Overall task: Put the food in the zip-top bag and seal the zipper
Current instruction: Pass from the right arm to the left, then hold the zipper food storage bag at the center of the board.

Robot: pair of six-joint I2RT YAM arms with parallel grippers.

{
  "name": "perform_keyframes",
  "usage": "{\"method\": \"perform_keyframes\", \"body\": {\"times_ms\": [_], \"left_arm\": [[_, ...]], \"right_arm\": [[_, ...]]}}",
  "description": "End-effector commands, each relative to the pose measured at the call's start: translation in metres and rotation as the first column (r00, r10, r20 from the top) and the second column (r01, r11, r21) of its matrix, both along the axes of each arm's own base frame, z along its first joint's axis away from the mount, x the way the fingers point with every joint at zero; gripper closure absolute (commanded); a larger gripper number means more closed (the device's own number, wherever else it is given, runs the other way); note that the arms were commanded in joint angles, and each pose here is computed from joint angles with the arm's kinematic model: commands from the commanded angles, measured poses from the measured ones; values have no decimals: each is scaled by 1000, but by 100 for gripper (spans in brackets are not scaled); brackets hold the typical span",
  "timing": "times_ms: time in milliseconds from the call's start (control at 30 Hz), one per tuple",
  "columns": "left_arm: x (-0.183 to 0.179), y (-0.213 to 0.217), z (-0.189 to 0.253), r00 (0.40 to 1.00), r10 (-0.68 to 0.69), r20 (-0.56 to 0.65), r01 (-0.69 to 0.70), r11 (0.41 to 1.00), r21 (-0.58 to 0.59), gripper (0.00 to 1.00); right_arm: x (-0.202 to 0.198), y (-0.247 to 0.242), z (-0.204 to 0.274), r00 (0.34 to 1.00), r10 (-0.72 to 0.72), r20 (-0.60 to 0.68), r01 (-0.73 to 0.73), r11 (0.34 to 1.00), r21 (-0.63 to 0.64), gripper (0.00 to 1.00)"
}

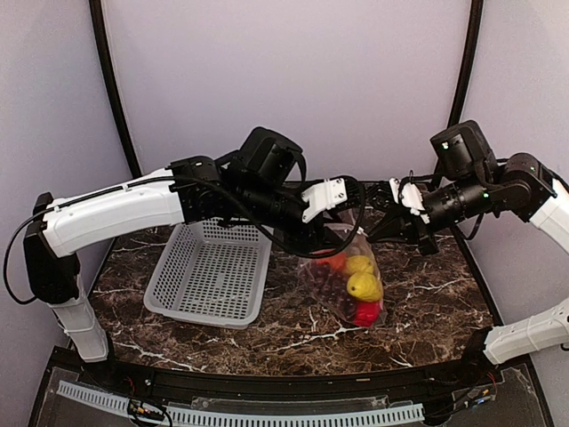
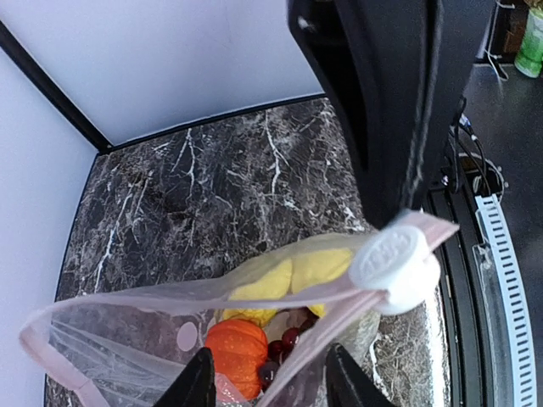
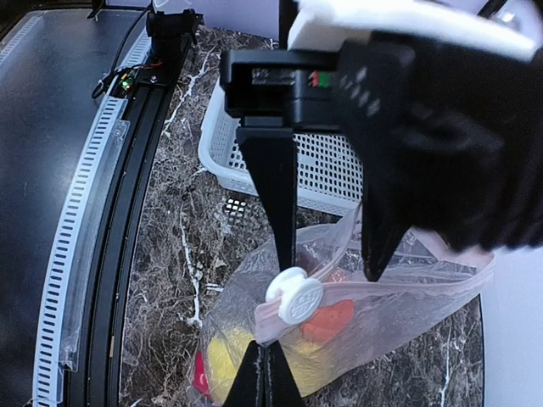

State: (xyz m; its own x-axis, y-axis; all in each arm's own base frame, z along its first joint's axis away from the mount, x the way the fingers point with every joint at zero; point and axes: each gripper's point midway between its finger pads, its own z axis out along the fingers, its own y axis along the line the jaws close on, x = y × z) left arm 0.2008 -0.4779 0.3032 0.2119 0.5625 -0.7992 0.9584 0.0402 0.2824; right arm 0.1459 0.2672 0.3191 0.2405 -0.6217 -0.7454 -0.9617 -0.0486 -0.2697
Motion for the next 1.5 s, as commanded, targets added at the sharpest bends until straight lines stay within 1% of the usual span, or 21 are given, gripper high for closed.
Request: {"method": "perform_keyframes", "body": {"times_ms": [0,33,67,100,167,233,267,300,333,367,433,533,633,700,933,1067,1100,1233,1367,1400,1467], "left_arm": [[-13,4,-21,996,-61,-57,66,994,86,63],[-14,2,-20,996,-67,-63,72,995,76,66],[-14,0,-18,996,-68,-64,73,995,67,73],[-13,-2,-14,996,-65,-68,68,997,46,76],[-12,-6,-6,996,-48,-76,49,999,10,93],[-9,-7,3,995,-15,-96,12,999,-32,98],[-7,-10,10,995,-6,-97,-1,998,-66,99],[-5,-9,9,991,28,-131,-39,996,-80,99],[-1,-12,16,989,50,-136,-66,991,-117,99],[4,-12,17,979,100,-178,-124,984,-128,99],[9,-15,20,965,139,-224,-175,973,-151,99],[8,-19,22,950,142,-278,-193,967,-166,99],[9,-18,20,945,155,-289,-208,964,-163,99],[9,-17,21,944,159,-290,-214,962,-168,99],[10,-15,25,944,166,-285,-224,956,-188,99],[13,-13,26,943,185,-277,-242,951,-191,99],[15,-12,27,943,192,-273,-249,949,-192,99],[13,-11,28,943,190,-272,-248,948,-198,99],[14,-11,26,942,191,-276,-249,949,-194,99],[14,-11,26,942,190,-276,-248,949,-194,99],[14,-11,26,942,190,-277,-248,949,-193,99]], "right_arm": [[-2,-3,22,999,6,32,-8,998,69,100],[-2,-3,21,1000,3,30,-6,998,67,100],[-1,-3,20,1000,-1,27,0,998,66,100],[1,-3,18,1000,-7,25,6,998,64,100],[7,-3,15,999,-36,25,34,998,59,100],[21,-4,15,993,-109,41,106,992,68,100],[30,-5,20,985,-167,32,163,982,93,98],[36,-5,25,980,-200,26,195,973,120,89],[37,-3,29,979,-203,16,199,970,140,80],[34,-2,30,981,-193,3,190,971,148,76],[36,0,31,980,-198,-7,197,968,153,74],[46,-2,31,970,-241,12,236,959,155,78],[50,-3,31,965,-261,21,255,955,153,85],[52,-3,31,963,-270,22,264,952,152,87],[57,-7,21,955,-297,11,292,946,139,86],[62,-8,16,948,-319,8,315,940,128,76],[63,-9,15,946,-323,9,319,940,125,76],[63,-9,21,946,-325,9,320,937,142,84],[63,-11,29,945,-327,13,321,933,162,98],[64,-11,29,945,-326,14,320,934,161,100],[64,-11,27,945,-326,16,319,934,158,100]]}}
